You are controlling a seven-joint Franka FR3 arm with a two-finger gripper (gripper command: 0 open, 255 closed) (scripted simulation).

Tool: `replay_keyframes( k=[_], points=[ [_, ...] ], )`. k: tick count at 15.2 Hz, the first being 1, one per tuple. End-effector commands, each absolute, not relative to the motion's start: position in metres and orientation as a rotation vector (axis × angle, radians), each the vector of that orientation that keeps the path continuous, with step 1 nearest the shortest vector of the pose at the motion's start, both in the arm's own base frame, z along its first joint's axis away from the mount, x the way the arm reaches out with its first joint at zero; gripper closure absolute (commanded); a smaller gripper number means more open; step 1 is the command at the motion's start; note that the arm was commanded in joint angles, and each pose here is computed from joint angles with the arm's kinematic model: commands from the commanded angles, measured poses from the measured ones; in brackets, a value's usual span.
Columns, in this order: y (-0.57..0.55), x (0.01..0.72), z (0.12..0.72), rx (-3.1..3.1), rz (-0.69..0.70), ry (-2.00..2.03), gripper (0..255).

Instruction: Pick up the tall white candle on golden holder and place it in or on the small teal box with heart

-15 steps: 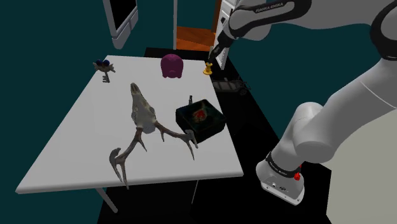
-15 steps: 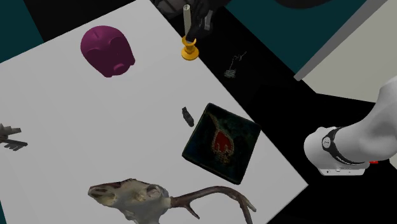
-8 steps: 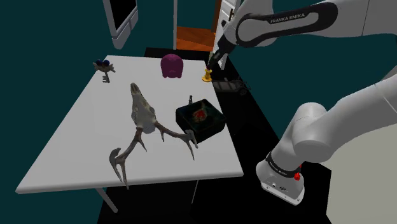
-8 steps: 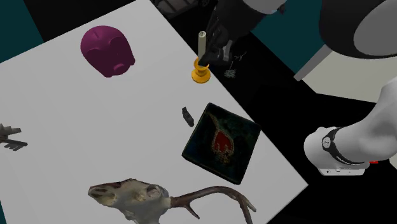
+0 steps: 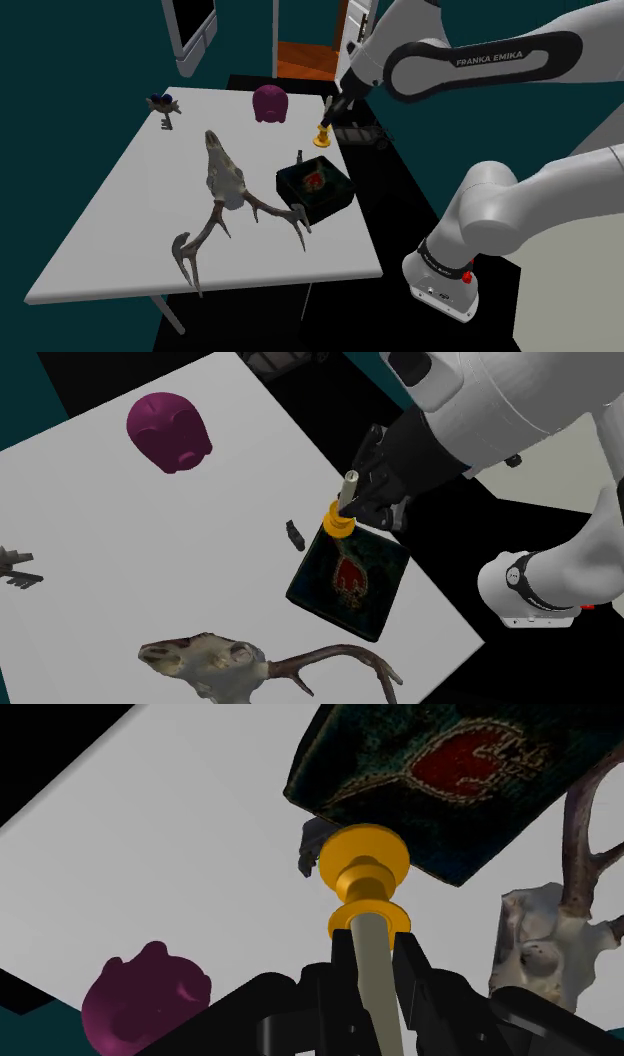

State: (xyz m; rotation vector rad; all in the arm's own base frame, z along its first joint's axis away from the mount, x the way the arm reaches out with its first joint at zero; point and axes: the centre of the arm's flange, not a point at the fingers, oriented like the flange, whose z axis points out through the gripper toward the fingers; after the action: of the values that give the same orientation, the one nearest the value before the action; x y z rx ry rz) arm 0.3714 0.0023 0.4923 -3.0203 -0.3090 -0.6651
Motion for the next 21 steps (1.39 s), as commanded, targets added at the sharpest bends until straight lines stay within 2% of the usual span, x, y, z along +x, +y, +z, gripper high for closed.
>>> replay_keyframes(
  k=[1,4,21],
  points=[
    [0.023,0.355,0.494,-3.021,-0.665,-0.306,255],
    [0.056,0.334,0.495,-3.021,-0.665,-0.306,255],
    [0.056,0.334,0.419,-3.021,-0.665,-0.306,255]
  ],
)
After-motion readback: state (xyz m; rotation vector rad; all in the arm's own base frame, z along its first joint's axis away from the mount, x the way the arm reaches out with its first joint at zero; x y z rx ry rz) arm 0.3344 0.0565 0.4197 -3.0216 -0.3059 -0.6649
